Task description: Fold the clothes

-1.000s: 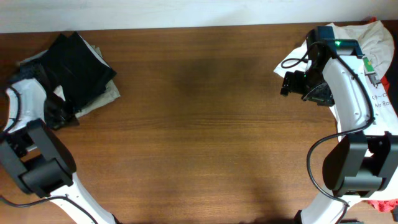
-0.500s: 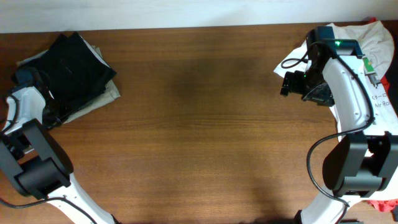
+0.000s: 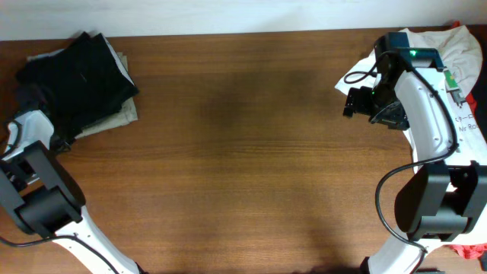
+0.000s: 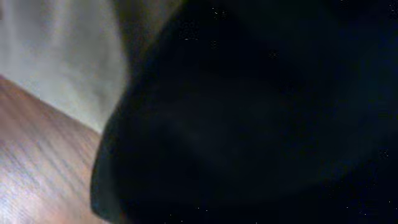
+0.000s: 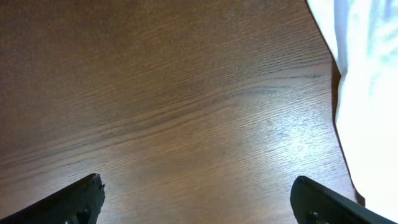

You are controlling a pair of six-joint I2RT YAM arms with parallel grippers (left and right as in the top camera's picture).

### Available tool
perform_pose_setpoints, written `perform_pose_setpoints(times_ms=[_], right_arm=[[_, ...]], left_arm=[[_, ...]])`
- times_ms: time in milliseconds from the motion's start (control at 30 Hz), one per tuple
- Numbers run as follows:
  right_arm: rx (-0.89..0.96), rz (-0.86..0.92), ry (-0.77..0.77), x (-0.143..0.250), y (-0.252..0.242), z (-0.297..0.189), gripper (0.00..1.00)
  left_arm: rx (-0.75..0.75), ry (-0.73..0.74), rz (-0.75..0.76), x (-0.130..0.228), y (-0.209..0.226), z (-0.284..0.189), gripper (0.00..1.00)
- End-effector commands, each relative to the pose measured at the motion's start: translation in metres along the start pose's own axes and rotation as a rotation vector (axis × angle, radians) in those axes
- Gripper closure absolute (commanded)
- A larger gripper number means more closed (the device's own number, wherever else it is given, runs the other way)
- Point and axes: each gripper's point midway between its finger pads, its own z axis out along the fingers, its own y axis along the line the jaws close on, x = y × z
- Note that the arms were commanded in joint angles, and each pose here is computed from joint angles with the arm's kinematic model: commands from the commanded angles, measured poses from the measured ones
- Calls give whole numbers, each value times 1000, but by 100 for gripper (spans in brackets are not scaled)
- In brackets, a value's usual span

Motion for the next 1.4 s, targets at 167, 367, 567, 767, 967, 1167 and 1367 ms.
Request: perform_pose_setpoints(times_ms=[167, 367, 567, 767, 967, 1167, 1367], right_arm=[[15, 0, -15, -1, -3, -4, 1], [15, 0, -15, -1, -3, -4, 1], [15, 0, -15, -1, -3, -4, 1], [15, 0, -15, -1, -3, -4, 1], [15, 0, -15, -1, -3, -4, 1], [15, 0, -15, -1, -3, -4, 1], [15, 0, -15, -1, -3, -4, 1]], left_arm=[[33, -88, -9, -9, -16, 76, 99], [126, -116, -88, -12, -41, 92, 99], [181, -134, -32, -6, -92, 84, 99], [133, -163, -2, -21, -89, 75, 96], [141, -205, 5, -32, -90, 72, 75], [60, -181, 80, -49, -75, 22, 49], [58, -272, 62, -72, -60, -87, 7]])
